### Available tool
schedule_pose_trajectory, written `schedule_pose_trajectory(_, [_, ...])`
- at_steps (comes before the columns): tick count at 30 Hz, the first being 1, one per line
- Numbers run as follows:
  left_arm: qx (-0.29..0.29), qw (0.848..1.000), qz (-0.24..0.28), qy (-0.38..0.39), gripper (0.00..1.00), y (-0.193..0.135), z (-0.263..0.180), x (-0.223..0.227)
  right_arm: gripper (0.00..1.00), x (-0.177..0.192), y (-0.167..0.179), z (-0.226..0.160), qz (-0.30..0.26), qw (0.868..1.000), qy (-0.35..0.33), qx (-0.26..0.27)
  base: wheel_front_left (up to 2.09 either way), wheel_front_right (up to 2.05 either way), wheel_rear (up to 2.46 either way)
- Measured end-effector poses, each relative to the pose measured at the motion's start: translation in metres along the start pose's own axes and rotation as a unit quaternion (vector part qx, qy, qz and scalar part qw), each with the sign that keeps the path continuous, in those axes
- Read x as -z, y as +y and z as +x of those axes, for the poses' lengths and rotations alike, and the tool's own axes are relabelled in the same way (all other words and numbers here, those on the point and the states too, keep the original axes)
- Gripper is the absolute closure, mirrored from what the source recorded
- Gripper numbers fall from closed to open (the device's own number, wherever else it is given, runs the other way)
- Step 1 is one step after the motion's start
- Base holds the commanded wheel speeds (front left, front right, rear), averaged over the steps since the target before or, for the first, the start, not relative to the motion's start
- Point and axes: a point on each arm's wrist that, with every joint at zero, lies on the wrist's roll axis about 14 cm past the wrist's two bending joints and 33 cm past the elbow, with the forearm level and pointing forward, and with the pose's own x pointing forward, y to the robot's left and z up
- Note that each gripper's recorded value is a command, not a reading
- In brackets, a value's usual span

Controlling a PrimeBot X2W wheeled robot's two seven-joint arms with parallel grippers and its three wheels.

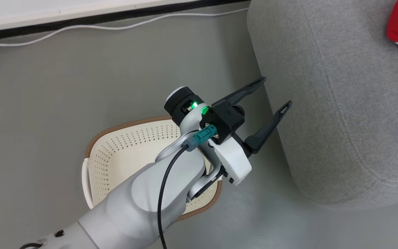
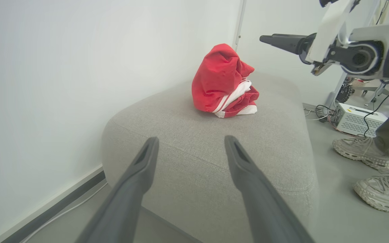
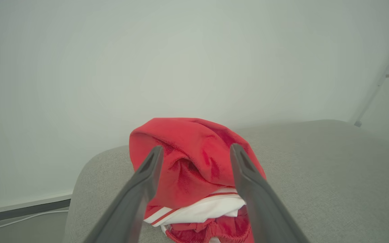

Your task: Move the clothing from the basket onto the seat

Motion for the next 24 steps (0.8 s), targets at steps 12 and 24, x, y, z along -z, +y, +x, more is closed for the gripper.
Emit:
schedule_pose_trajectory(12, [-0.073, 0.997, 0.016, -0.006, 0.00, 0.002, -0.038, -0.022, 0.00, -0.016, 0.039, -0.043, 0.031, 0.997, -0.032, -0.058, 0.00, 0.00, 0.00])
schedule_pose_trajectory(24, [-0.286, 0.957, 0.039, -0.032, 0.00, 0.068, -0.138, -0.043, 0.00, -0.022, 0.147, -0.060, 0.068, 0.979, -0.048, -0.185, 0.00, 0.00, 0.00])
